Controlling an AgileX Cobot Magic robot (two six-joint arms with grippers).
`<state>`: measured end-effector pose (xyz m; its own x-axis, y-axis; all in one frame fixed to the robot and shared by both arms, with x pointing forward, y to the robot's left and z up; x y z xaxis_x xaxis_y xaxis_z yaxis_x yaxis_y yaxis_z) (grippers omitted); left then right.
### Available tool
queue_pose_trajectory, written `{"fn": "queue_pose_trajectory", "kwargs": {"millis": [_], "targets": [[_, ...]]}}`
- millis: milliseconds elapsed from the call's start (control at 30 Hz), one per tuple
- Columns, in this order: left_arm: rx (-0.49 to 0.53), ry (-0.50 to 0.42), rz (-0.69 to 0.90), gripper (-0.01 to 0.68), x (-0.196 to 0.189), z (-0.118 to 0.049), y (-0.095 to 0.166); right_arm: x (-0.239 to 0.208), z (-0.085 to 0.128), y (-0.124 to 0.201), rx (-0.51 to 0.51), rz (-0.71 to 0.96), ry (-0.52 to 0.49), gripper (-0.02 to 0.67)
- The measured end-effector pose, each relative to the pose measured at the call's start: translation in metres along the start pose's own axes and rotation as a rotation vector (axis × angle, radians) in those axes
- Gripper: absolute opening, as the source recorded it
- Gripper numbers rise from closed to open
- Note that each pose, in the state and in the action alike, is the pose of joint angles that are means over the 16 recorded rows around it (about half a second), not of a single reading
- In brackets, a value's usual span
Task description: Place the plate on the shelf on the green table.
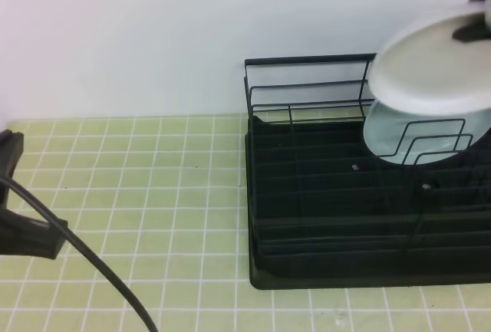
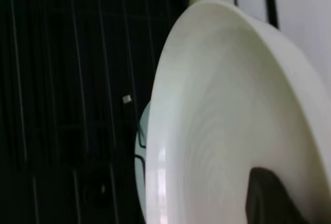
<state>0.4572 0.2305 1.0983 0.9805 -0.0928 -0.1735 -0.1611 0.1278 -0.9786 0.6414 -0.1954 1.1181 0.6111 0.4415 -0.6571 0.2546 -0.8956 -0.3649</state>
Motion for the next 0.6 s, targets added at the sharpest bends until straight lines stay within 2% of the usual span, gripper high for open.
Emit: {"fn": "queue_pose_trajectory", "kwargs": {"millis": [300,600], "targets": [[0.009,-0.019,0.002,0.003,0.0,0.003,0.0,0.033,0.008,0.022,-0.007,0.044,-0.06,-0.003],[0.017,-0.015,-0.002,0.002,0.0,0.003,0.0,0.043,0.004,0.031,0.008,0.075,-0.042,-0.003]]}}
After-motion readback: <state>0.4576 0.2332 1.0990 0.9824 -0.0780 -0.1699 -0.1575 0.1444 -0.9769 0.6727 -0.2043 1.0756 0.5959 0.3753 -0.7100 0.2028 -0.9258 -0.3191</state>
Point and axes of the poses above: a point on each arm's last joint axis where the gripper is mounted, x pointing out along that axis toward the gripper, z along the wrist's bending axis when the last joint is at zero, y = z × x, the point moved 9 cm from there along x, pointing out along that axis toward the gripper, and after that the axes turned 5 degrees about -x, right-handed, at the moved point
